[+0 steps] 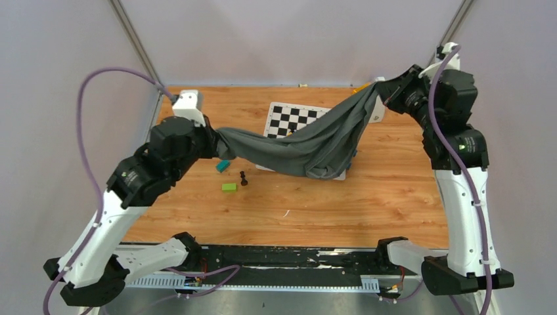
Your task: Remove the brooch from the garment
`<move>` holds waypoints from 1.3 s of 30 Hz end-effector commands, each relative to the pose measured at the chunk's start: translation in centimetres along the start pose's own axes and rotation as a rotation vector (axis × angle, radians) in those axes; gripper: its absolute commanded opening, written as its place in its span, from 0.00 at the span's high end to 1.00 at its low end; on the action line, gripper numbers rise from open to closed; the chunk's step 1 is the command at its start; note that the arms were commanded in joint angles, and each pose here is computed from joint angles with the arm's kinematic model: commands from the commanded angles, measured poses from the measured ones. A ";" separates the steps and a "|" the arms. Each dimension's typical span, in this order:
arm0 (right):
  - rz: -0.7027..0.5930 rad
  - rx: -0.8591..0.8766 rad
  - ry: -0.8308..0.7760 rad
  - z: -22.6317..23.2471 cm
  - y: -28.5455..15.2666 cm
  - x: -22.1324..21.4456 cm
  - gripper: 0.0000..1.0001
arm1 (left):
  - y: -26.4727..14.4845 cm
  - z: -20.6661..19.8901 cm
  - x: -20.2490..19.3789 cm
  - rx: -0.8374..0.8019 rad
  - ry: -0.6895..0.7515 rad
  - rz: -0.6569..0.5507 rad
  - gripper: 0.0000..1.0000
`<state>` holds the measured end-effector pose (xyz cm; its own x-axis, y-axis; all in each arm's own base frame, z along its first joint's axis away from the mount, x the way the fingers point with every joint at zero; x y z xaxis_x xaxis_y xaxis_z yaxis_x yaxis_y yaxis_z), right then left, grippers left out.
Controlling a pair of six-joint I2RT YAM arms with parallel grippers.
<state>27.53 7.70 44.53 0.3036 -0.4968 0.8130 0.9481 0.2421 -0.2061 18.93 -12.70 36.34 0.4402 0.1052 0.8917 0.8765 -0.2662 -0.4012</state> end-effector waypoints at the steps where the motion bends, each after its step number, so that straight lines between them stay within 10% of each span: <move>1: -0.049 0.071 0.013 2.4 -1.5 3.3 1.00 | -3.7 1.5 4.9 0.070 0.067 -0.093 1.00; 17: 0.243 0.191 0.044 0.2 -2.9 -6.1 1.00 | -6.0 2.4 4.8 0.052 0.049 -0.094 1.00; 31: 0.225 0.233 0.064 3.8 1.4 -0.3 1.00 | -1.3 1.2 11.6 0.089 0.096 -0.070 1.00; 39: 0.313 0.138 0.039 -0.1 -1.0 -5.9 1.00 | -0.7 1.6 0.5 -0.043 0.035 0.175 1.00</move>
<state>27.22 11.05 43.30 0.5461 -0.4380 0.7140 0.8008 0.5233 -0.2914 21.82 -10.63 42.47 0.4493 0.0307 0.8929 0.8715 -0.2350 -0.4304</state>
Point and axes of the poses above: each gripper's point midway between its finger pads, its own y axis out along the fingers, its own z axis along the line the jaws close on, x = y × z, the point moved 5 cm from there along -y, back along the fingers, and after that the axes turned 1 degree about y, right-handed, at the moved point
